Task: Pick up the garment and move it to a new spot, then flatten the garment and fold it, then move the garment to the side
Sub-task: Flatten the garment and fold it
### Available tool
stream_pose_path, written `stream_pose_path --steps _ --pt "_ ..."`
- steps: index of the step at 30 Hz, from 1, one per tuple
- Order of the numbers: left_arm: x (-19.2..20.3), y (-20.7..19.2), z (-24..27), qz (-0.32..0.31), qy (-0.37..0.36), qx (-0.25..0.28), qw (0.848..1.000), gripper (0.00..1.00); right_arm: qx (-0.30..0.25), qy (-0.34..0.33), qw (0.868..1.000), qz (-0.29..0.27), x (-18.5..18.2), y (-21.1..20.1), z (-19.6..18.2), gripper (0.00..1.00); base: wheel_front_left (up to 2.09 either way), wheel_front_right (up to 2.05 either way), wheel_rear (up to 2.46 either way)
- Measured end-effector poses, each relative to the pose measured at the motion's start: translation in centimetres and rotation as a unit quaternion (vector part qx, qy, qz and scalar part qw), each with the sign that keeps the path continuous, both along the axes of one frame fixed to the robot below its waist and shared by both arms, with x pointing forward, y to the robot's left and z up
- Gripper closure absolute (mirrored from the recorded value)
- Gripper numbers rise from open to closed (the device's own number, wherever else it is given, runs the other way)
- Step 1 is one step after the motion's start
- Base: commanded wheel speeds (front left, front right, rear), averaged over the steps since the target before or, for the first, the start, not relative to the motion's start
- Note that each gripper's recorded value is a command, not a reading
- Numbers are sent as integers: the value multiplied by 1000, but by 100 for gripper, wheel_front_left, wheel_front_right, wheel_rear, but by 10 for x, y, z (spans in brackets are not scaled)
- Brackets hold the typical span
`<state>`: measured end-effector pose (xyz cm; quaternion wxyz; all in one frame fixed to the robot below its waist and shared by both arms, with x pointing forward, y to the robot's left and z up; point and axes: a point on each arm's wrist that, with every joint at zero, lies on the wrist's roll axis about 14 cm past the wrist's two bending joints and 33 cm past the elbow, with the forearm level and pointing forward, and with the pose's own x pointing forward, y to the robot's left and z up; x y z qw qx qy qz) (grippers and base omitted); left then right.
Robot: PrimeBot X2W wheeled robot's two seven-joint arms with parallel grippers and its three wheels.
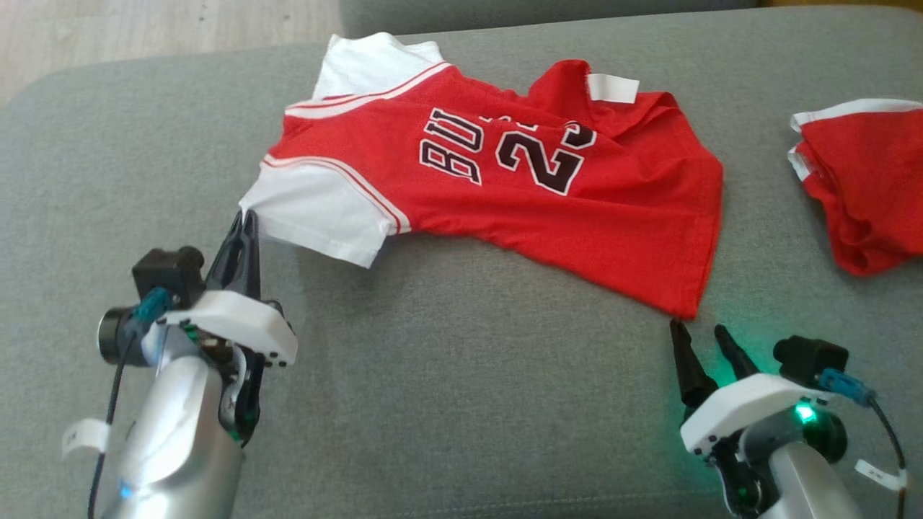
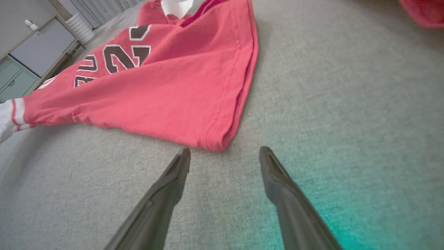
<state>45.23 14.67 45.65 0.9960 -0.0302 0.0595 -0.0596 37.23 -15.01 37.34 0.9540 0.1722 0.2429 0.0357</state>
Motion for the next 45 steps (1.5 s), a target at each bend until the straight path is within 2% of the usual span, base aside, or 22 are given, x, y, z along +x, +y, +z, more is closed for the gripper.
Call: stream_pose_path --steps 12,16,17,18,19,25,28,33,36,39,45 --pt "-7 0 8 3 -18 -7 1000 100 76 18 997 -14 28 22 -8 0 0 0 0" --pt "-6 -3 8 -2 -19 -7 1000 100 77 17 997 -17 33 23 -9 0 0 0 0" --pt "-6 -4 8 -4 -19 -7 1000 100 76 16 997 -17 34 24 -9 7 0 0 0" --pt "-6 -5 8 -5 -19 -7 1000 100 76 16 997 -16 36 24 -9 59 0 0 0" --pt "-5 -5 9 -5 -20 -7 1000 100 75 16 997 -15 37 24 -9 100 0 0 0" --pt "-4 -8 14 -6 -27 -6 1000 100 49 -3 999 -13 37 20 -6 100 0 0 0" --pt "-6 -8 20 -1 -34 -22 999 100 36 -28 999 -11 38 17 3 100 0 0 0" --pt "-6 -6 47 3 -71 -51 996 100 10 -111 994 8 54 19 48 100 0 0 0" --pt "-4 -6 79 3 -115 -65 991 100 -8 -181 983 19 67 16 91 100 0 0 0" --pt "-6 -2 115 6 -166 -89 982 100 -37 -256 966 31 78 7 145 100 0 0 0" --pt "-23 8 208 8 -293 -131 947 100 -89 -369 924 49 74 -5 248 100 0 0 0"
